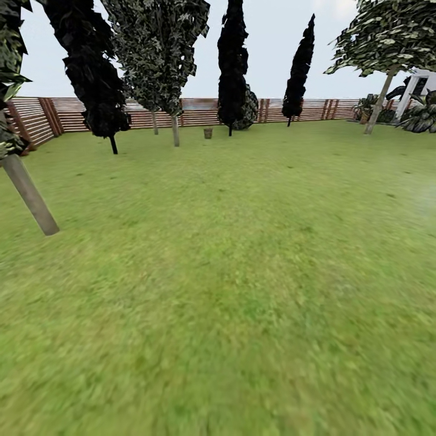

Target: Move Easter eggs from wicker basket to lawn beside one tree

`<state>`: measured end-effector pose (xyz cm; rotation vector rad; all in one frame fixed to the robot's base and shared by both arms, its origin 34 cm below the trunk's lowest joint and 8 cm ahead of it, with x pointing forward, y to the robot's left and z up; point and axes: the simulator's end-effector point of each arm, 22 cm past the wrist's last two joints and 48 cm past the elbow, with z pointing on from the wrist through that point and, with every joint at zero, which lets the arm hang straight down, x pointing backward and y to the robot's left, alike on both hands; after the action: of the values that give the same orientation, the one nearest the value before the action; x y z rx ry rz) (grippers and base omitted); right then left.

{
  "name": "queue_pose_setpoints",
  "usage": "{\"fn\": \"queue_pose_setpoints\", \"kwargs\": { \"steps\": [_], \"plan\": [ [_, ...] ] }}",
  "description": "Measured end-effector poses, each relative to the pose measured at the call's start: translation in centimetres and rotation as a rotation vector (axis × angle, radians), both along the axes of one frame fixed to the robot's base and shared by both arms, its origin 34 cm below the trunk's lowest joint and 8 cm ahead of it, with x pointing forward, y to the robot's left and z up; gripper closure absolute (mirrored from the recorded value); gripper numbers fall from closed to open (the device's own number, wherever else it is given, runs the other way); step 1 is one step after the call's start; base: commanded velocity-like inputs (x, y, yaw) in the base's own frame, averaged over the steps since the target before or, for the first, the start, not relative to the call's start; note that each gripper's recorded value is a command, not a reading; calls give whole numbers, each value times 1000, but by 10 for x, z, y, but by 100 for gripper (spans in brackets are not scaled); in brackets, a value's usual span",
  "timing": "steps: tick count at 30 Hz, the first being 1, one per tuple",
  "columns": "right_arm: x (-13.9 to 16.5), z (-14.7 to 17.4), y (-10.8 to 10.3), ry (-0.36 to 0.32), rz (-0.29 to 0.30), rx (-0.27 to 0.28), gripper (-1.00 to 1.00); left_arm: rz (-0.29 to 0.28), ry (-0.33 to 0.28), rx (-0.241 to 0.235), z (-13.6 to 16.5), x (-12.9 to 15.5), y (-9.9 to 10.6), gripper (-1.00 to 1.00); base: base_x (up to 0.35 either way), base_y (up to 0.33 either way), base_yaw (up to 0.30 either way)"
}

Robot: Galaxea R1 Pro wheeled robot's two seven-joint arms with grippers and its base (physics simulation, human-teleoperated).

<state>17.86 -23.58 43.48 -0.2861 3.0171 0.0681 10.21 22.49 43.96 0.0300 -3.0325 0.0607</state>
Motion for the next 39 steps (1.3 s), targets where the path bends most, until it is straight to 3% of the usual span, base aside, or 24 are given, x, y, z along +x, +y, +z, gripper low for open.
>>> {"fn": "queue_pose_setpoints", "kwargs": {
  "steps": [39],
  "plan": [
    [-1, 0, 0, 2, 0, 0, -100, 0, 0, 0, 0, 0, 0, -100, 327, 0, 0]
  ]
}}
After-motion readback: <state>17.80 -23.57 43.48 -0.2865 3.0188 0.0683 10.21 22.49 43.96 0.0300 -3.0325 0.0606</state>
